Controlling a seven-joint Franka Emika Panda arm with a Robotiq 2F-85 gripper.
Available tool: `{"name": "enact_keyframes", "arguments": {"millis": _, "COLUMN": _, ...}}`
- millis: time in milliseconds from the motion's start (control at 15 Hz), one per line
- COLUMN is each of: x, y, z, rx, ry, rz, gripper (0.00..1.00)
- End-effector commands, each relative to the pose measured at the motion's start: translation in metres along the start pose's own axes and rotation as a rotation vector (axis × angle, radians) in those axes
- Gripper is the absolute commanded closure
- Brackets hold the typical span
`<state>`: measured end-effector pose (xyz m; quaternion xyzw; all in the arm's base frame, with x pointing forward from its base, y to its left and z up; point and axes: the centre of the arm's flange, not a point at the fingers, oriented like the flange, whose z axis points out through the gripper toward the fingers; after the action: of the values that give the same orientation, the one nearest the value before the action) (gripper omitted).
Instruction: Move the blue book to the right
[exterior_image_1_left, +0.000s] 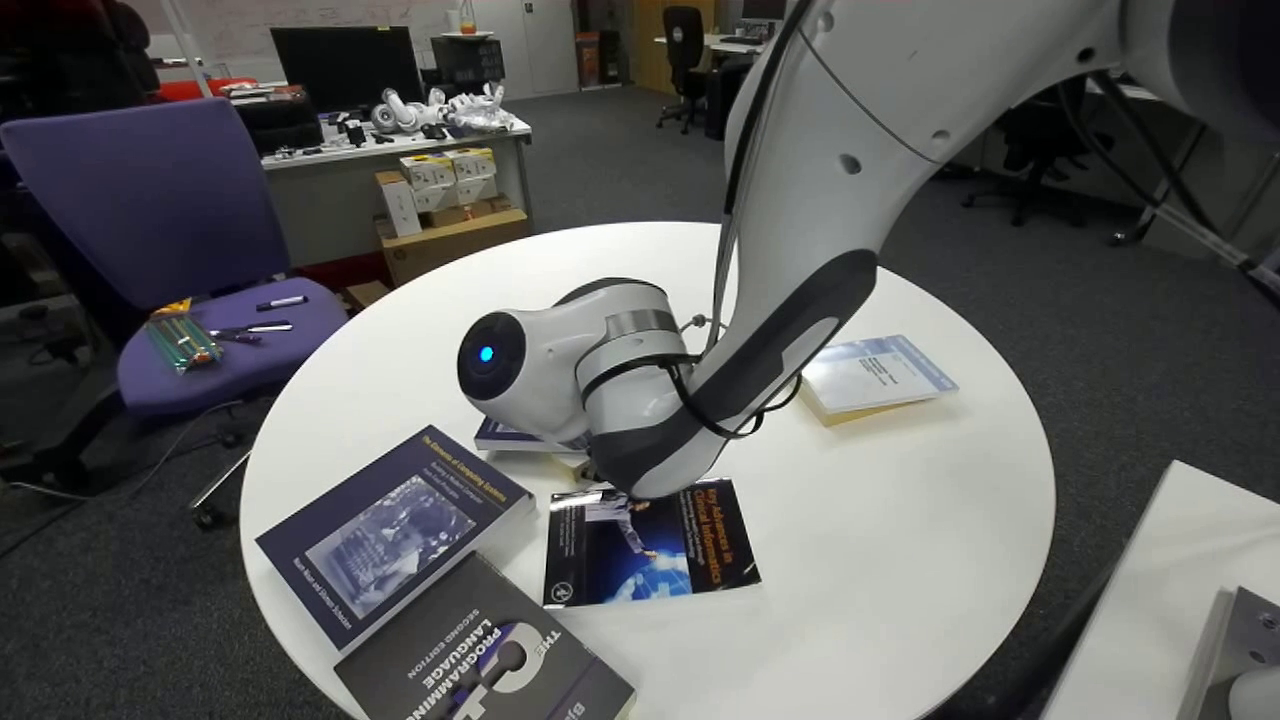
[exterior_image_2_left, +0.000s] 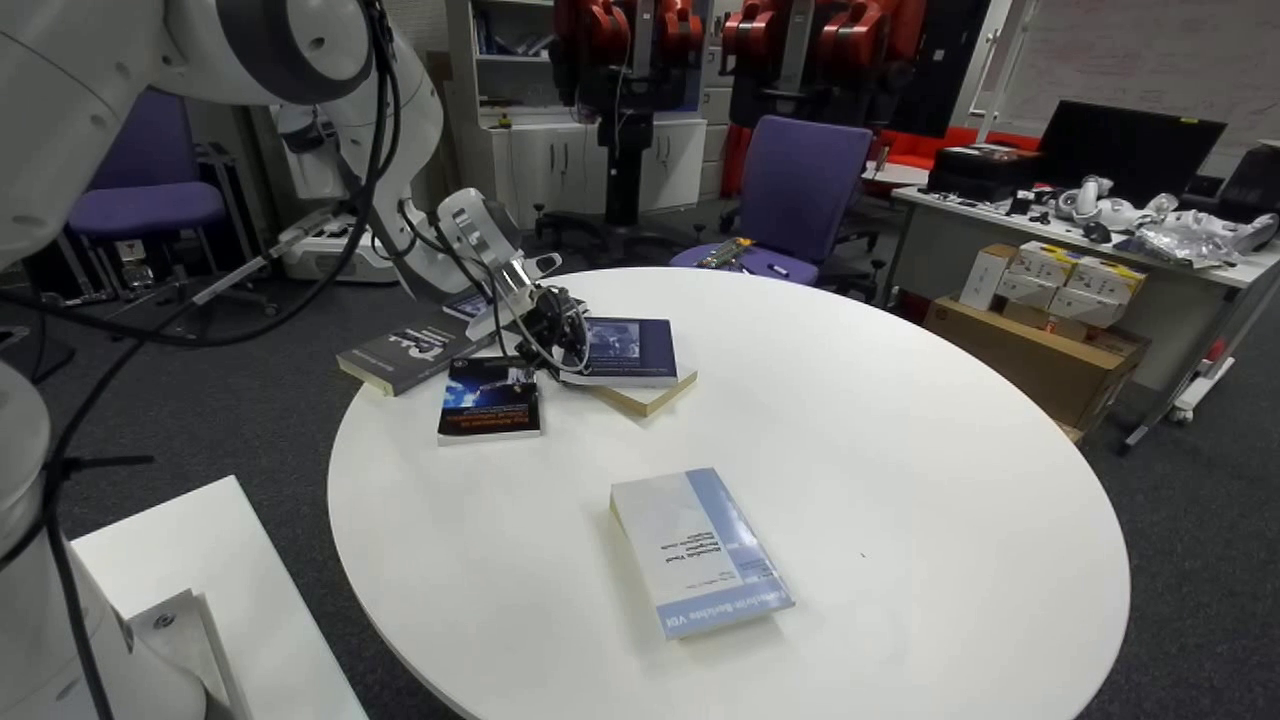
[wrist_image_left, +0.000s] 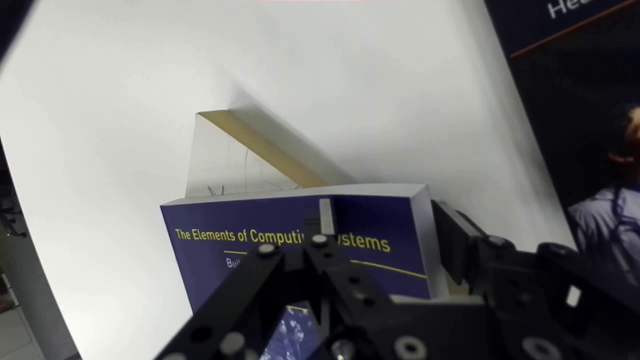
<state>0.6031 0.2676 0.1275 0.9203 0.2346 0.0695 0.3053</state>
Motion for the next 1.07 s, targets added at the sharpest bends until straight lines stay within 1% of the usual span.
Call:
{"name": "enact_keyframes", "arguments": {"millis": 0, "x": 0.011, "y": 0.012, "z": -0.007, "rx": -0.042, "ry": 0.005, "rz": -0.010, "gripper": 0.78}}
{"name": "enact_keyframes", "arguments": {"millis": 133, "x": 0.014, "y": 0.015, "z": -0.010, "rx": -0.049, "ry": 0.009, "rz": -0.007, "gripper": 0.92}}
{"name": "enact_keyframes", "arguments": {"millis": 200, "x": 0.016, "y": 0.015, "z": -0.013, "rx": -0.048, "ry": 0.013, "rz": -0.006, "gripper": 0.95}}
{"name": "enact_keyframes", "arguments": {"millis": 333, "x": 0.019, "y": 0.017, "z": -0.019, "rx": -0.045, "ry": 0.024, "rz": -0.004, "gripper": 0.95}}
{"name": "enact_keyframes", "arguments": {"millis": 400, "x": 0.021, "y": 0.018, "z": -0.023, "rx": -0.042, "ry": 0.030, "rz": 0.001, "gripper": 0.94}}
{"name": "enact_keyframes", "arguments": {"millis": 467, "x": 0.022, "y": 0.021, "z": -0.028, "rx": -0.042, "ry": 0.038, "rz": 0.007, "gripper": 0.94}}
{"name": "enact_keyframes", "arguments": {"millis": 667, "x": 0.027, "y": 0.034, "z": -0.052, "rx": -0.046, "ry": 0.066, "rz": 0.028, "gripper": 0.94}}
{"name": "enact_keyframes", "arguments": {"millis": 800, "x": 0.029, "y": 0.049, "z": -0.076, "rx": -0.037, "ry": 0.090, "rz": 0.045, "gripper": 0.94}}
{"name": "enact_keyframes", "arguments": {"millis": 1000, "x": 0.030, "y": 0.078, "z": -0.113, "rx": 0.014, "ry": 0.120, "rz": 0.087, "gripper": 0.94}}
